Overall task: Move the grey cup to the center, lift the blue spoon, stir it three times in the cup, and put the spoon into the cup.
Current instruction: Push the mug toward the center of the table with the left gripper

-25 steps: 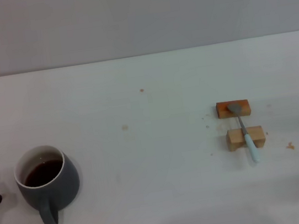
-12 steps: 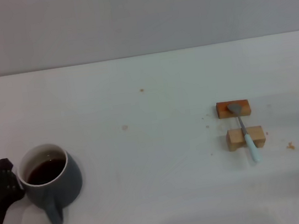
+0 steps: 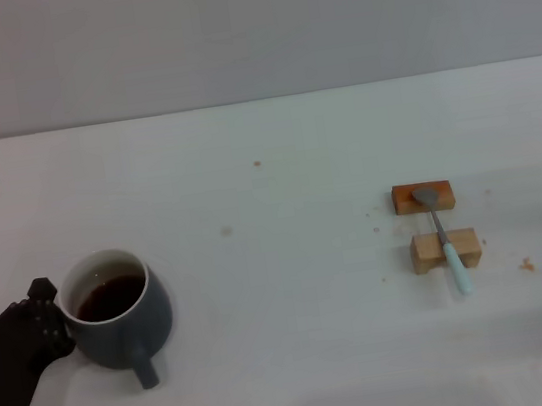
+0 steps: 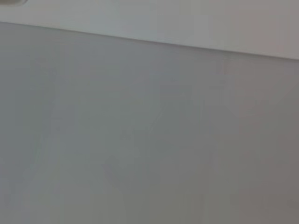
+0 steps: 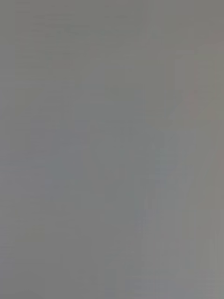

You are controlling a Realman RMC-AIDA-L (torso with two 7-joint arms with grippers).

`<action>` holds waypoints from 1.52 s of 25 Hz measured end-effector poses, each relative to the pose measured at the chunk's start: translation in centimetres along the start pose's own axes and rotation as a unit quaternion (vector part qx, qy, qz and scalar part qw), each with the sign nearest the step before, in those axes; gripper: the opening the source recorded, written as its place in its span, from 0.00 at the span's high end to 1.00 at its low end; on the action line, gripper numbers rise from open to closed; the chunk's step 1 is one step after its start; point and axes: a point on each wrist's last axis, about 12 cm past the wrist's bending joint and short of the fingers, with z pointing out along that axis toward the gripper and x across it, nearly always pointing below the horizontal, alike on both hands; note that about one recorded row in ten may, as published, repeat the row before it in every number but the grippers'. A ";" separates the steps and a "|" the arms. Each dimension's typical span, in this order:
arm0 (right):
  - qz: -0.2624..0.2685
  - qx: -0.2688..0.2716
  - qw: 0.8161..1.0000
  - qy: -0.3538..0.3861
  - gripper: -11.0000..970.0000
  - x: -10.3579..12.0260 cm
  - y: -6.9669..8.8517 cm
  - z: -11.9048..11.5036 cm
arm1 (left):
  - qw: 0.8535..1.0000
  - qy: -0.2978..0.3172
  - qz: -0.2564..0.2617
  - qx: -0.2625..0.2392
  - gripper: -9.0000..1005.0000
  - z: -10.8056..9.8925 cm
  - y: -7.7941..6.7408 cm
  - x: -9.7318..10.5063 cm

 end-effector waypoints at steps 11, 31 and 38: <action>0.001 0.000 1.000 -0.005 0.69 -0.3 0.0 0.1 | 0.999 -0.002 -0.005 0.040 0.99 0.0 -1.5 0.1; -0.005 -0.008 1.000 -0.008 0.69 -0.4 0.2 0.0 | 1.000 -0.009 0.005 0.009 0.99 1.9 1.0 -1.0; -0.003 -0.009 1.000 -0.011 0.68 -0.5 0.2 0.1 | 0.999 -0.005 0.010 0.043 0.99 2.8 -0.5 -0.9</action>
